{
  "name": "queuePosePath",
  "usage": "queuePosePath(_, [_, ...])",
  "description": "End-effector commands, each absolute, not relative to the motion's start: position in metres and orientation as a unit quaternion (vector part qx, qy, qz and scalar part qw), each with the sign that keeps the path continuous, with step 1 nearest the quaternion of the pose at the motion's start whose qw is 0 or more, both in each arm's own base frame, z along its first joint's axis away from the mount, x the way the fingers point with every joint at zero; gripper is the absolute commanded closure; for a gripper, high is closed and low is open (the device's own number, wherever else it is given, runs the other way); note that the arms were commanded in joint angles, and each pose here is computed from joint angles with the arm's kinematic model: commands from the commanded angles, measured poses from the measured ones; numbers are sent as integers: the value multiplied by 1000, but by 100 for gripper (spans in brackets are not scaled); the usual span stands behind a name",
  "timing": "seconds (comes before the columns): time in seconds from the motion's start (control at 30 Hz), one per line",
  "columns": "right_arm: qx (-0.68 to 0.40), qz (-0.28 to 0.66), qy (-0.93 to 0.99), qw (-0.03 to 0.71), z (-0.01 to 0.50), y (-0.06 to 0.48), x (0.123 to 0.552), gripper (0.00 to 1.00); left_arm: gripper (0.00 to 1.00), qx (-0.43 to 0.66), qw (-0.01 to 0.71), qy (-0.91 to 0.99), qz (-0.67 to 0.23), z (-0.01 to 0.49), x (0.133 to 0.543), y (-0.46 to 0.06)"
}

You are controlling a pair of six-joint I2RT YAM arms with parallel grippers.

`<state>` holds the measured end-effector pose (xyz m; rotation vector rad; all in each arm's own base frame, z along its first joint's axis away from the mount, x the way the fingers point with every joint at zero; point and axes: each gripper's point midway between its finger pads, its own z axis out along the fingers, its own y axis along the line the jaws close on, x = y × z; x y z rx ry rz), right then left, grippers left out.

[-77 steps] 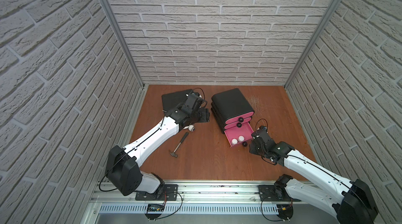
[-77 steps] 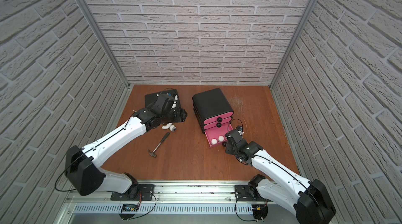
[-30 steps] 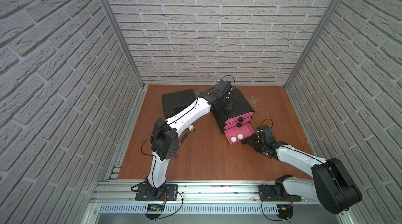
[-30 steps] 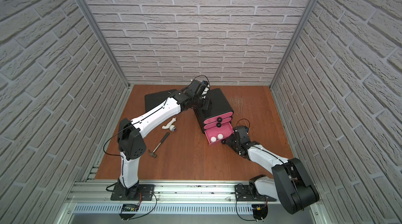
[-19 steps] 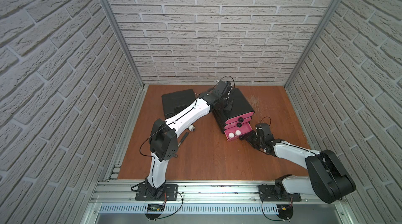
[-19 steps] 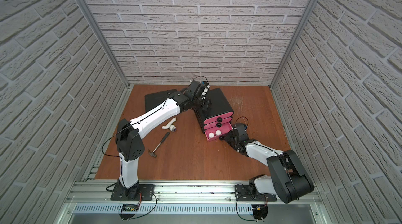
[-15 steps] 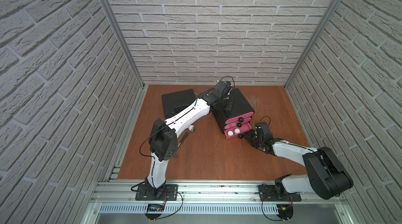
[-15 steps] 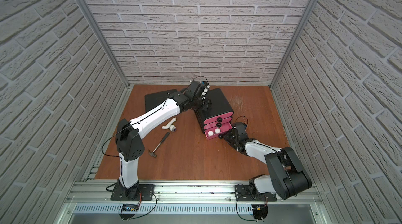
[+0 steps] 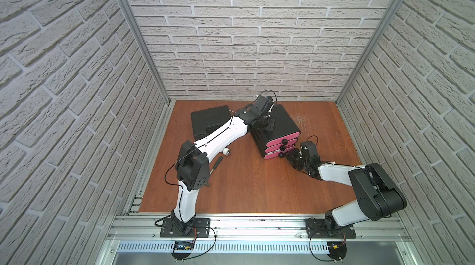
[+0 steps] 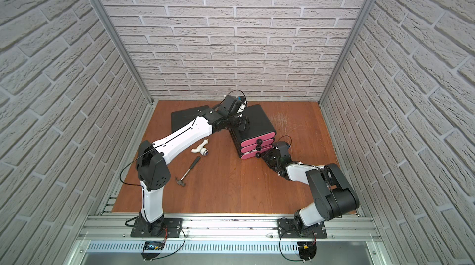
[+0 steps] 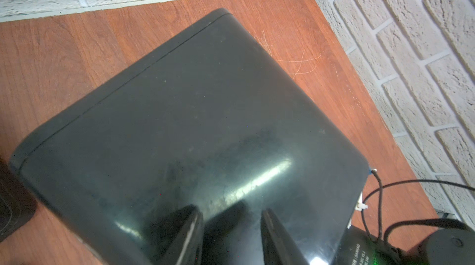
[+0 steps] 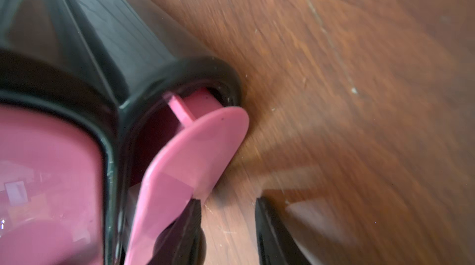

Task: Put the paint cans in the drawer according to color
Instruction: Close the drawer in the storage box.

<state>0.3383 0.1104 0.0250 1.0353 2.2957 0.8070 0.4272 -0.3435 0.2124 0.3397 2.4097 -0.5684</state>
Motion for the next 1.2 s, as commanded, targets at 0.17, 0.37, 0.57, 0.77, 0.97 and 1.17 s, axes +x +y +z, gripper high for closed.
queuePosePath(0.17, [390,334,819,257,33,117,357,59,58,129,251,941,-185,172,409,-328])
queuePosePath(0.37, [393,349,811,257,33,122,365,57,58,128,251,942,-183,170,410,-326])
queuePosePath(0.57, [395,337,816,254,31,117,358,57,58,127,252,942,-182,171,412,-326])
queuePosePath(0.77, [390,259,845,257,38,85,326,57,56,126,281,931,-194,194,415,-326])
queuePosePath(0.97, [389,144,864,286,65,34,294,55,53,107,353,907,-204,251,421,-317])
queuePosePath(1.17, [391,136,860,298,84,4,313,55,51,53,425,887,-172,292,410,-273])
